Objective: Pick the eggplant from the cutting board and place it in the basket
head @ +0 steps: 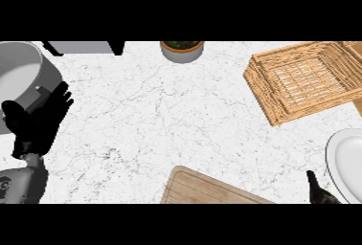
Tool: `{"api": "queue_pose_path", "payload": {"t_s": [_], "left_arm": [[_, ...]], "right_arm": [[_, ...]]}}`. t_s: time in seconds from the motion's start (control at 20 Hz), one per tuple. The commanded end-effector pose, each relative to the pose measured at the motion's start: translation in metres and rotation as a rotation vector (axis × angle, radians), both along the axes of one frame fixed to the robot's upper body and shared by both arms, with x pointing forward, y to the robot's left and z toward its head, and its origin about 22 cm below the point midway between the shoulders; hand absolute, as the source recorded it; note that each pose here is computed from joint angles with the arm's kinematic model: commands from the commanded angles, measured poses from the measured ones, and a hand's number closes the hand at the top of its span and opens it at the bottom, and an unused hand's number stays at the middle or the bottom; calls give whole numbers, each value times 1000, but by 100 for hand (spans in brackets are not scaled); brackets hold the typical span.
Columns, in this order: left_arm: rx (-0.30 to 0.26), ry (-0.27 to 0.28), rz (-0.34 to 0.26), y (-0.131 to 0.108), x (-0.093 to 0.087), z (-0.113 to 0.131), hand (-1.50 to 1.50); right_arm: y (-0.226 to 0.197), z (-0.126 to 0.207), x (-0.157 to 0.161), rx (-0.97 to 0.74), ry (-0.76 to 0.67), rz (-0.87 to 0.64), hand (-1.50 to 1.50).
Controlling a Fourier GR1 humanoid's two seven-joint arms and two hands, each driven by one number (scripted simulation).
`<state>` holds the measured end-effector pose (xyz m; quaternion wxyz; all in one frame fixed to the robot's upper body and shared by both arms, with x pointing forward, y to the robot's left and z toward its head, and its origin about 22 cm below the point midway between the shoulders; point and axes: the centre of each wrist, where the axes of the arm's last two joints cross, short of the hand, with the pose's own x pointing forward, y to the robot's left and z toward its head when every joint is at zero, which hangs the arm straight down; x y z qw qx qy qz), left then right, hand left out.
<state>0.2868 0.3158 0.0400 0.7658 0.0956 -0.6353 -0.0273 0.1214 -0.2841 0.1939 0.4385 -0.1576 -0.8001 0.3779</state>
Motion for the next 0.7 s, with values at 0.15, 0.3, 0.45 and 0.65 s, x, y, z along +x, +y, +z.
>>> {"api": "queue_pose_path", "payload": {"t_s": [0.15, 0.3, 0.45, 0.65], "left_arm": [[-4, 0, -29, 10, 8, 7, 0], [-3, -4, -30, -1, 7, 7, 0], [-13, -10, -63, -12, 18, 5, 0], [-16, -17, -58, -22, 19, -1, 0]], "right_arm": [[-6, 45, 25, 108, 5, -171, 150], [-25, 64, 49, 117, -19, -257, 150], [-41, 67, 81, 93, 2, -316, 150], [-70, 40, 116, 85, 11, -335, 150]]}}
